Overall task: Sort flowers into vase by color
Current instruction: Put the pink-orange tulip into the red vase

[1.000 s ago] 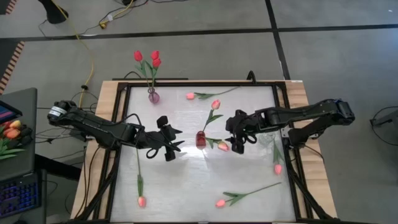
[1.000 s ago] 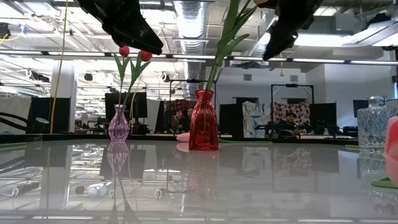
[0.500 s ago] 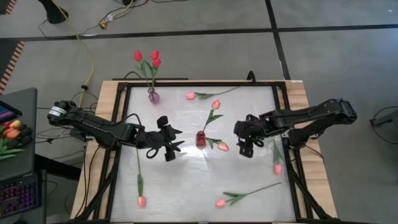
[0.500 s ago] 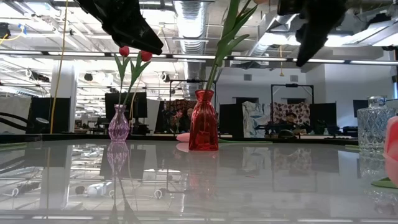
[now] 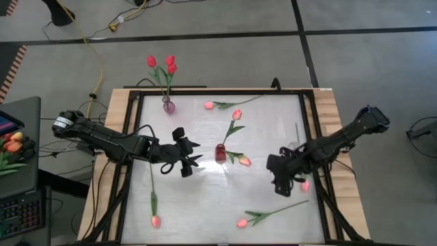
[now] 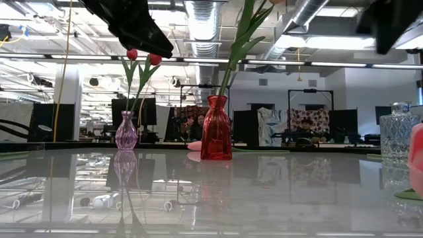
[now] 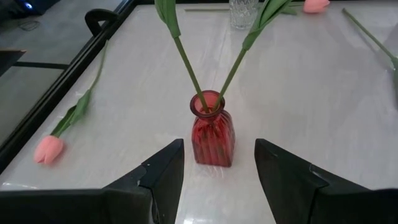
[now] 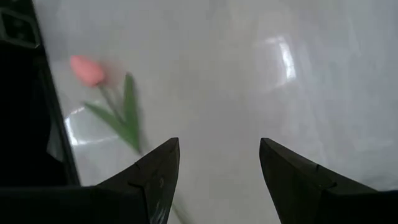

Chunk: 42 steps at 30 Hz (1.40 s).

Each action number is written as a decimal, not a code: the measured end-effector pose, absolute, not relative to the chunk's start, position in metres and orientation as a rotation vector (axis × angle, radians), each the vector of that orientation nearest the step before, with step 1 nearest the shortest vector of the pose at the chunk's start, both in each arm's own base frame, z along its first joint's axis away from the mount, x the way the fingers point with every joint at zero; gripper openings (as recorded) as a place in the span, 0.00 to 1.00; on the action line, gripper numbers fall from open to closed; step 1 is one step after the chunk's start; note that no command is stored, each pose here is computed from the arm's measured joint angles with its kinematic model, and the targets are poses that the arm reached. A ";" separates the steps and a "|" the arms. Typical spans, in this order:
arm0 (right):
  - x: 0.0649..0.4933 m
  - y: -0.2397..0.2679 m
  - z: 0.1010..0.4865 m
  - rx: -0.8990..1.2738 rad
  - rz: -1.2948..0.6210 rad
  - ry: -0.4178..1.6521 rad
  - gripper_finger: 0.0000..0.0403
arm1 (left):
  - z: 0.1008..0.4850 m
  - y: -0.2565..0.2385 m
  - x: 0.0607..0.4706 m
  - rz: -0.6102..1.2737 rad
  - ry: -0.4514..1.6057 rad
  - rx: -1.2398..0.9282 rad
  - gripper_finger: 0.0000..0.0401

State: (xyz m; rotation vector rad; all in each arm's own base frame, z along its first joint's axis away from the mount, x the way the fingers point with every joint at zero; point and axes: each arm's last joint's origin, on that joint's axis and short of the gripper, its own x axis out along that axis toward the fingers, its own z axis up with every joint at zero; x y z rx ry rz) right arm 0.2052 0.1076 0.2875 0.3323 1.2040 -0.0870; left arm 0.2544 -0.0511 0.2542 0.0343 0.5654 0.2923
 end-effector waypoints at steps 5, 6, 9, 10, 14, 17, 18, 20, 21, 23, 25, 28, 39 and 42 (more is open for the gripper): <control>0.197 0.130 0.290 0.292 -0.011 1.151 0.62 | 0.254 -0.052 0.255 0.259 0.571 0.012 0.46; 0.196 0.134 0.290 0.279 -0.001 1.137 0.62 | 0.254 -0.053 0.254 0.253 0.572 0.005 0.46; 0.192 0.144 0.291 0.254 0.029 1.105 0.62 | 0.254 -0.055 0.254 0.220 0.578 -0.004 0.46; 0.190 0.146 0.292 0.252 0.042 1.099 0.62 | 0.254 -0.057 0.254 0.203 0.581 -0.007 0.46; 0.186 0.154 0.292 0.233 0.079 1.098 0.62 | 0.253 -0.064 0.253 0.092 0.604 -0.025 0.46; 0.183 0.158 0.291 0.219 0.096 1.103 0.62 | 0.250 -0.068 0.250 0.024 0.652 -0.067 0.46; 0.182 0.160 0.290 0.208 0.103 1.107 0.62 | 0.248 -0.069 0.248 0.017 0.676 -0.089 0.46; 0.182 0.165 0.287 0.153 0.134 1.116 0.62 | 0.243 -0.071 0.244 0.007 0.745 -0.136 0.46; 0.182 0.168 0.284 0.123 0.148 1.124 0.62 | 0.241 -0.071 0.241 0.004 0.785 -0.162 0.46; 0.184 0.173 0.278 0.061 0.171 1.143 0.62 | 0.236 -0.072 0.235 -0.006 0.881 -0.231 0.46; 0.187 0.178 0.270 0.002 0.191 1.165 0.62 | 0.231 -0.075 0.228 -0.029 0.985 -0.302 0.46; 0.192 0.185 0.258 -0.078 0.210 1.196 0.62 | 0.225 -0.081 0.216 -0.088 1.153 -0.406 0.46; 0.219 0.200 0.225 -0.323 0.353 1.180 0.62 | 0.219 -0.114 0.183 -0.541 1.323 -0.021 0.46; 0.223 0.201 0.219 -0.329 0.341 1.197 0.62 | 0.216 -0.115 0.174 -0.537 1.354 0.116 0.46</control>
